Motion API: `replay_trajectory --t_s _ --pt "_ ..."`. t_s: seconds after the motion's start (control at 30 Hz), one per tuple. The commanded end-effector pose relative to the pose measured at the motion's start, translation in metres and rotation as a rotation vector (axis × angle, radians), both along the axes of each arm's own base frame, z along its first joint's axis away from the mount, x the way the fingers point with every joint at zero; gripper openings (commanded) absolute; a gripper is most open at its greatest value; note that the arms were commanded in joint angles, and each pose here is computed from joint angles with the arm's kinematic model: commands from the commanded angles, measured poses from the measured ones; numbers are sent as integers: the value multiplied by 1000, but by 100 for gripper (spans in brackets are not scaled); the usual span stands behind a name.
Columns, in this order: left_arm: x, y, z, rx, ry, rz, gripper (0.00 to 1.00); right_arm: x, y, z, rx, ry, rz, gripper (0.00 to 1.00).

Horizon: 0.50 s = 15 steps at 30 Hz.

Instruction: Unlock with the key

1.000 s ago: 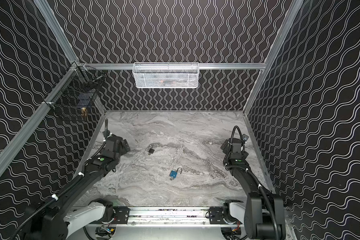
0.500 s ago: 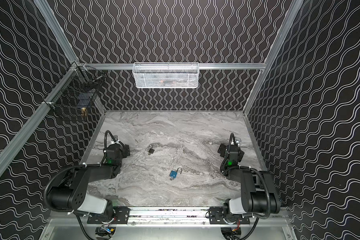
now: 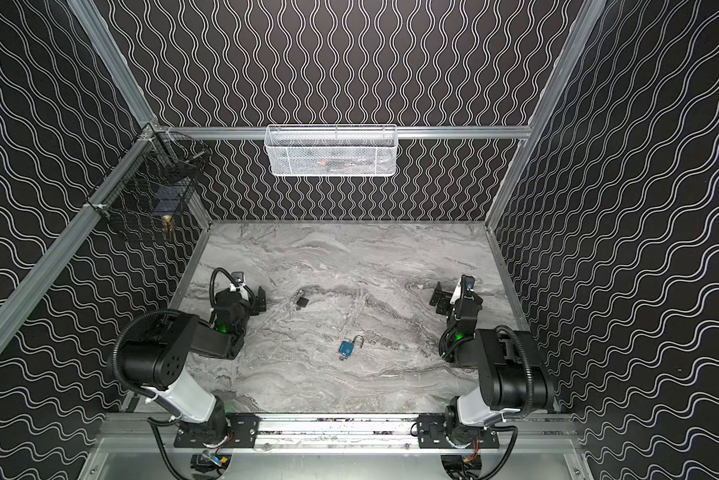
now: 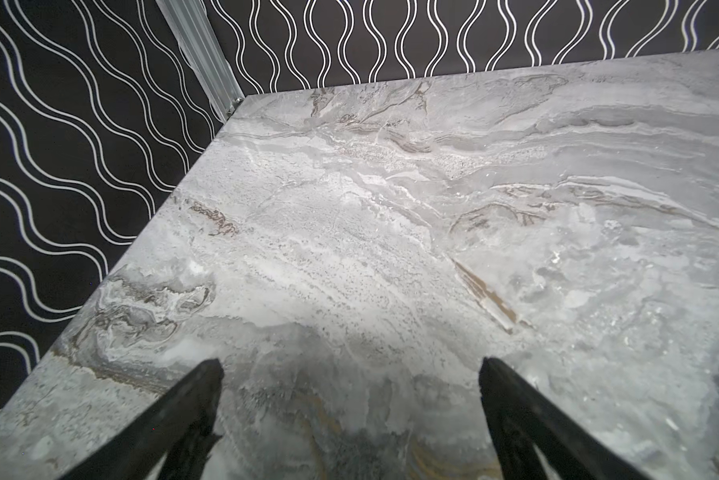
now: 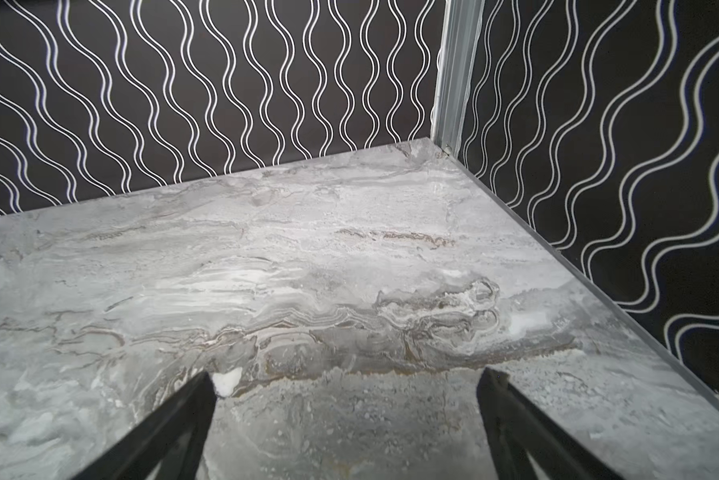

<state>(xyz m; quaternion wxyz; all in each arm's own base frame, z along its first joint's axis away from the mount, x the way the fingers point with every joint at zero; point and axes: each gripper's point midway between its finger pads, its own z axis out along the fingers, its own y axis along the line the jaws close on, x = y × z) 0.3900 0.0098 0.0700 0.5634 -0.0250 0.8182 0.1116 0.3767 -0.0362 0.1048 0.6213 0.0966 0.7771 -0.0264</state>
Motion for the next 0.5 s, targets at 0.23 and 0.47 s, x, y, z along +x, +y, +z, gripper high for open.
replay_trajectory --t_s 0.23,0.47 --pt "3 0 10 19 -37 -9 99 4 2 12 -18 -50 17 99" --pt "3 0 10 21 -37 -10 99 6 2 10 -16 -42 16 99"
